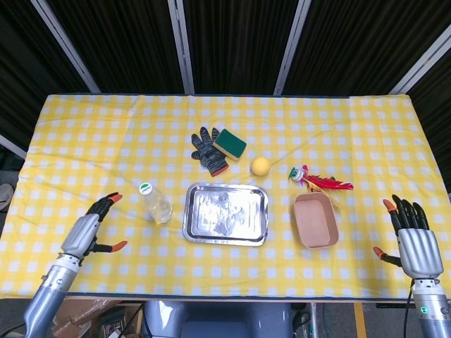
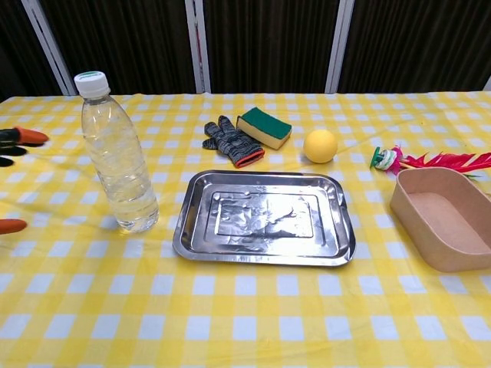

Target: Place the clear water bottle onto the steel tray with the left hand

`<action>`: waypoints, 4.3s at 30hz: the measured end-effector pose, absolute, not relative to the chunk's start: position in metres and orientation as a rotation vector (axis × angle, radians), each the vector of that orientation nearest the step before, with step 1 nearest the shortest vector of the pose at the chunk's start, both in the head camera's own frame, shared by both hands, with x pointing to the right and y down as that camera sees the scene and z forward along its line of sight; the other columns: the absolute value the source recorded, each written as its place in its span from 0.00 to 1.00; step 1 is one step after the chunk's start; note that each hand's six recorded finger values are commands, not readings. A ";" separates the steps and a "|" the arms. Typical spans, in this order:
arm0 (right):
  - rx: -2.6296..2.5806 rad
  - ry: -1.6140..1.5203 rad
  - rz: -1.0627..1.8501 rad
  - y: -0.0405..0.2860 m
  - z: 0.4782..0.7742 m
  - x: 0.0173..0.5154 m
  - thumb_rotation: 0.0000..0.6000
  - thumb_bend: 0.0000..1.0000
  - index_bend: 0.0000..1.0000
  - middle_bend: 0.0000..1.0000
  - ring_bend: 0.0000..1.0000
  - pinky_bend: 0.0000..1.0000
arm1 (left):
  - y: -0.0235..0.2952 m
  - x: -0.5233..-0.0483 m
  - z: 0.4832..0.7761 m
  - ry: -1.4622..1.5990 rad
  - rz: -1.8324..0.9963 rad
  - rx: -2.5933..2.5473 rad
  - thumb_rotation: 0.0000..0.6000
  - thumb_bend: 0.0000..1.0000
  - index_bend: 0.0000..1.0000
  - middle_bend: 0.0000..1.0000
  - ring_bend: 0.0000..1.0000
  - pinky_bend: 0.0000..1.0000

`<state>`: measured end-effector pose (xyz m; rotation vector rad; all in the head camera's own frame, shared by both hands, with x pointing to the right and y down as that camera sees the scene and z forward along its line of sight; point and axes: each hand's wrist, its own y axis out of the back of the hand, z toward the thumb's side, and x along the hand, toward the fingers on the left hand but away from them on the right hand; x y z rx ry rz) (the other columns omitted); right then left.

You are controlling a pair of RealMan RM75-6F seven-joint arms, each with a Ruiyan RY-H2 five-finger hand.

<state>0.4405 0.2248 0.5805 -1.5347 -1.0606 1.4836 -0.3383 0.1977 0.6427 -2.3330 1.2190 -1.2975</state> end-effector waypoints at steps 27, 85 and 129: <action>-1.570 -1.074 1.477 0.226 0.582 0.439 1.00 0.05 0.08 0.00 0.00 0.00 | 0.172 -0.275 0.688 1.435 -1.182 -2.628 1.00 0.24 0.16 0.12 0.00 0.00; -1.588 -1.084 1.489 0.226 0.584 0.442 1.00 0.05 0.08 0.00 0.00 0.00 | 0.132 -0.154 0.624 1.586 -0.931 -2.863 1.00 0.47 0.50 0.52 0.02 0.00; -1.596 -1.070 1.498 0.228 0.586 0.438 1.00 0.05 0.08 0.00 0.00 0.00 | 0.123 -0.186 0.604 1.570 -1.061 -2.825 1.00 0.49 0.52 0.54 0.02 0.00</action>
